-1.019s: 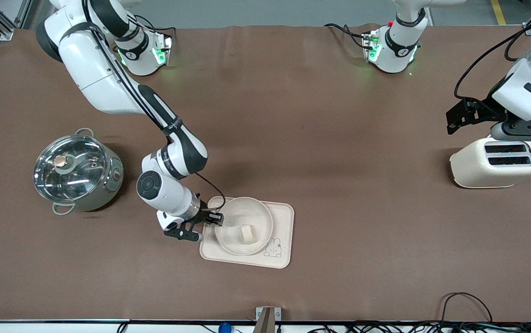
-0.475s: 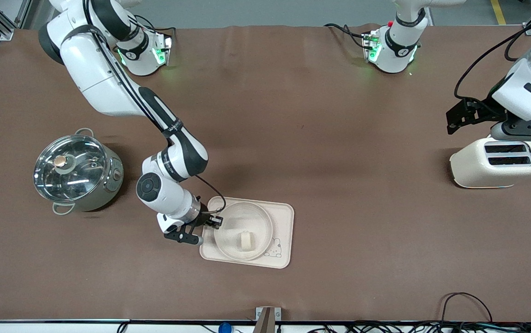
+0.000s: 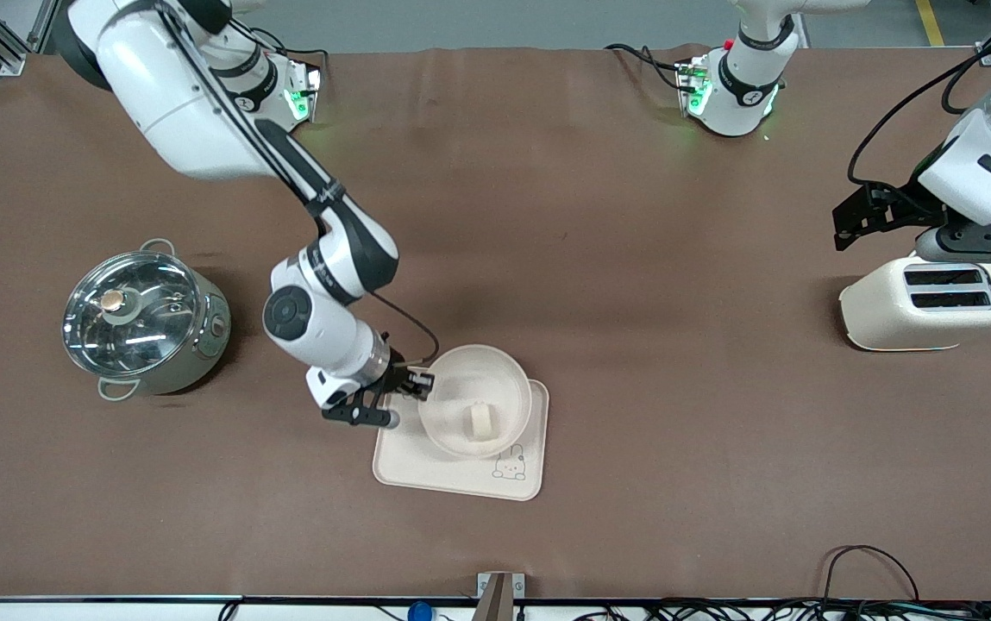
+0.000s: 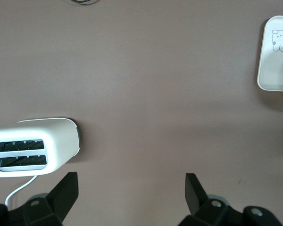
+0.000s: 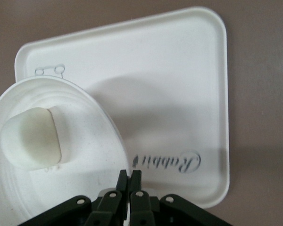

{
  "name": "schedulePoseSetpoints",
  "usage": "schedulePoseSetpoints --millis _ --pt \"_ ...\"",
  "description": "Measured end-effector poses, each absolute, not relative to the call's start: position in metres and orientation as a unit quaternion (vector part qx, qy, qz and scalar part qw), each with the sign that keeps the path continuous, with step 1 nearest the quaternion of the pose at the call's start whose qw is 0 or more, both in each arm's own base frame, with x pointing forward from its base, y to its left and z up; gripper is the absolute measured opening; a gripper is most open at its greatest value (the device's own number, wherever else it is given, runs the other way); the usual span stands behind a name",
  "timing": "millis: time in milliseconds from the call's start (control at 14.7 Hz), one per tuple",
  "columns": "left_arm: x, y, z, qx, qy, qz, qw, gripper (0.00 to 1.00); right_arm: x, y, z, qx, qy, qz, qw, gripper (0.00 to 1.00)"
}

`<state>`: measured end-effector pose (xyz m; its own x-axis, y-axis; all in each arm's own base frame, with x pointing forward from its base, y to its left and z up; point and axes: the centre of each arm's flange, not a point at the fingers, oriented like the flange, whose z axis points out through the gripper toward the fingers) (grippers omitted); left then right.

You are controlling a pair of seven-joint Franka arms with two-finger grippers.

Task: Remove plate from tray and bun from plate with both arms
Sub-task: 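Lift the plate off the tray and set it beside the tray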

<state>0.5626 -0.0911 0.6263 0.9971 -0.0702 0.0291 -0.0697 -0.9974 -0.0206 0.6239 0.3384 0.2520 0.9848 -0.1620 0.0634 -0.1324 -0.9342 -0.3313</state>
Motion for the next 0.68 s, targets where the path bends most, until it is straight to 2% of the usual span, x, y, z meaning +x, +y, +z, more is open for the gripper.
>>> schedulePoseSetpoints --millis 407,543,679 --pt "0.550 -0.100 0.613 -0.999 0.023 0.038 0.018 1.00 0.494 0.343 0.188 -0.980 0.058 -0.059 0.178 0.04" --pt "0.544 -0.119 0.604 -0.998 0.009 0.054 0.006 1.00 0.468 0.353 0.180 -0.980 0.062 -0.047 0.185 0.04" --pt "0.536 -0.146 0.598 -0.998 -0.005 0.065 -0.014 1.00 0.458 0.359 0.181 -0.979 0.064 -0.041 0.187 0.04"
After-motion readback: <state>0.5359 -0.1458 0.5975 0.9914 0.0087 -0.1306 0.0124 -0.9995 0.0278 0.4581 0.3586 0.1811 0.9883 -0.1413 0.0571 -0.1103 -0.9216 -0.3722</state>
